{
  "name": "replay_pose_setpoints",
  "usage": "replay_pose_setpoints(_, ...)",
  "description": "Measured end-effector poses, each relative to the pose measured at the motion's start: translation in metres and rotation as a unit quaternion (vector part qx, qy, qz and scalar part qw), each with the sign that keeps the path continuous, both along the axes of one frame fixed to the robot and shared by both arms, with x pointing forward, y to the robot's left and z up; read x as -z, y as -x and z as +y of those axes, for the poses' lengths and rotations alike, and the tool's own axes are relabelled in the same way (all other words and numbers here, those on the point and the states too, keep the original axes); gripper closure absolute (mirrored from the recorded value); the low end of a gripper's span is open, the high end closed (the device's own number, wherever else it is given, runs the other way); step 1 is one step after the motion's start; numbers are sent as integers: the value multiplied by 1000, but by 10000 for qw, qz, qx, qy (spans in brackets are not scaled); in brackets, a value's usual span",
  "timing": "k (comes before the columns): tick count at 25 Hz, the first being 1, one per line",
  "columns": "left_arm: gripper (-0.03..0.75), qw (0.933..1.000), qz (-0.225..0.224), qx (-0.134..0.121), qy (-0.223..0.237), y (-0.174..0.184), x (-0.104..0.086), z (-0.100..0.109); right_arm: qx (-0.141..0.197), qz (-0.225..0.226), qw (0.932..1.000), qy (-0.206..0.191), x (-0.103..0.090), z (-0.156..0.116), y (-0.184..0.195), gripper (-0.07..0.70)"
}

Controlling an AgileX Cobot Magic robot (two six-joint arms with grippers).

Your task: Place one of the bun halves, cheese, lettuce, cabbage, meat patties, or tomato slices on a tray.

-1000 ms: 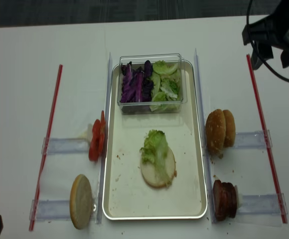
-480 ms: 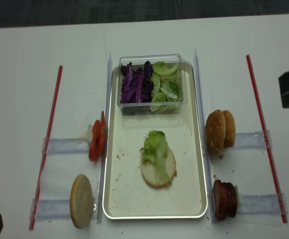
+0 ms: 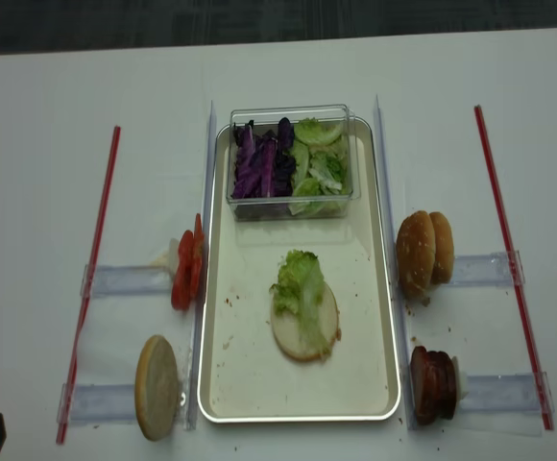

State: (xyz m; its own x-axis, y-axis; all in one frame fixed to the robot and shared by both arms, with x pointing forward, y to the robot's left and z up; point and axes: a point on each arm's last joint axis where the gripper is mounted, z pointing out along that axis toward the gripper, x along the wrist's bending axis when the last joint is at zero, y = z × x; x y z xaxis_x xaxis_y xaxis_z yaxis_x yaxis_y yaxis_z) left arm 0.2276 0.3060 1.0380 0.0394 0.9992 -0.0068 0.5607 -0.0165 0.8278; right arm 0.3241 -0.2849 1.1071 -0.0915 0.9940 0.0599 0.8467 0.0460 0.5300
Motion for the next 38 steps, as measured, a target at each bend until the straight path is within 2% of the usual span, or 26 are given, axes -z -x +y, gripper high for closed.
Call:
replay_pose_setpoints(6,419,10000,0,0,0,0,0,0,23,-541,9985,11,14,-6,41,140)
replay_pose_setpoints(10,419,10000,0,0,0,0,0,0,36,-1024,9947,-25,21,-10,66,140)
replay_pose_setpoints(16,419,10000,0,0,0,0,0,0,39,-1439,9896,-77,40,-13,90,140)
replay_pose_setpoints(22,419,10000,0,0,0,0,0,0,15,-1515,9884,-65,63,-14,98,140)
replay_pose_setpoints(26,419,10000,0,0,0,0,0,0,-40,-1750,9846,-41,65,-15,105,140)
replay_pose_setpoints(33,419,10000,-1,-5,-7,0,0,0,-161,-1838,9828,62,67,-15,104,140)
replay_pose_setpoints(38,419,10000,-1,-5,-7,0,0,0,-148,-2142,9767,44,67,-14,97,140)
